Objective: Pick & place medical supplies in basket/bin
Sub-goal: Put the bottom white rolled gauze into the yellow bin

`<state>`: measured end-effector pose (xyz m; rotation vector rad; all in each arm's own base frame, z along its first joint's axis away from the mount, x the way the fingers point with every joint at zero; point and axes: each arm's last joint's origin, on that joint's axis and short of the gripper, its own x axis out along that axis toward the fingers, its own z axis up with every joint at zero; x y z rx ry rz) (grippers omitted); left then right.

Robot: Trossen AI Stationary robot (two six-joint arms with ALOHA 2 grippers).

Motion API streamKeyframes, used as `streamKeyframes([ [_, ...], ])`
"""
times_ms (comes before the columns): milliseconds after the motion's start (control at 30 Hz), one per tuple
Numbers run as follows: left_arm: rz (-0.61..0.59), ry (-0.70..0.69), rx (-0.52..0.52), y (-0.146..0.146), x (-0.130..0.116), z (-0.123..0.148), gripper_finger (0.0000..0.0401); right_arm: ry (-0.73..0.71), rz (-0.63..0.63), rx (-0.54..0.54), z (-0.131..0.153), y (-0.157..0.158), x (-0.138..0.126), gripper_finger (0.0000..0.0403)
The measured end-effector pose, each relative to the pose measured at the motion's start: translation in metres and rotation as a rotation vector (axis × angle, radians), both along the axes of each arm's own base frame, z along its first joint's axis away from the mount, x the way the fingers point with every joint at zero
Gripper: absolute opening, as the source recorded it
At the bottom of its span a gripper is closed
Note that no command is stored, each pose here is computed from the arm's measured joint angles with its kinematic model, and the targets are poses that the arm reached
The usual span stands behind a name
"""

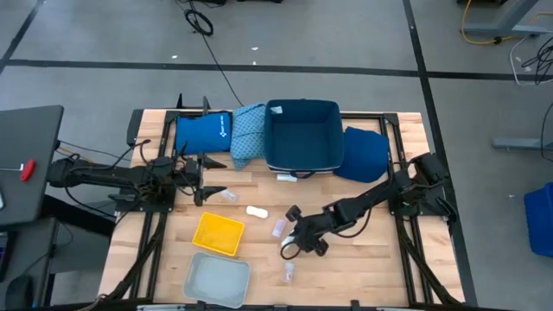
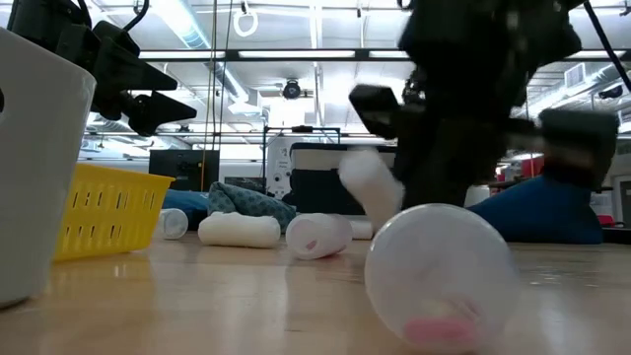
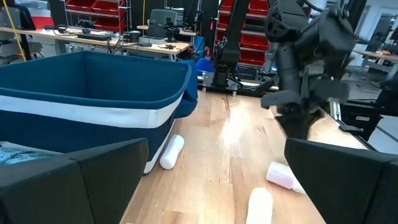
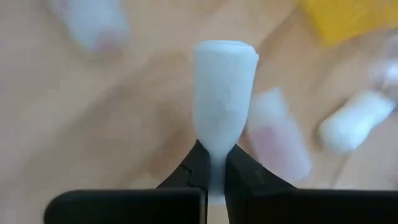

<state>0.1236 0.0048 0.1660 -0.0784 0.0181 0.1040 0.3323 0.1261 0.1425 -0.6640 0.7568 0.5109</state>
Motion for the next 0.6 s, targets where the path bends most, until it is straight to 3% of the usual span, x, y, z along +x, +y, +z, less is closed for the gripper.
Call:
streamKeyframes([
  [133, -0.007, 0.008, -0.002, 0.0, 0.0, -0.001, 0.0382, -0.14, -0.013, 0.121, 0.012, 0.003, 0.005, 0.0019],
  [367, -0.008, -0.004, 0.0, 0.0, 0.0, 0.0, 0.0382, -0.513, 0.028, 0.379, 0.025, -0.006, 0.011, 0.0019],
  [500, -0.018, -0.004, -0.004, -0.001, 0.0, 0.0, 0.0382, -0.695, 0.015, 0.466, 0.033, -0.022, 0.007, 0.0019],
  [600, -0.019, -0.004, -0.006, -0.001, 0.0, 0.0, 0.0382, -0.745, -0.003, 0.482, 0.036, -0.029, 0.007, 0.0019],
])
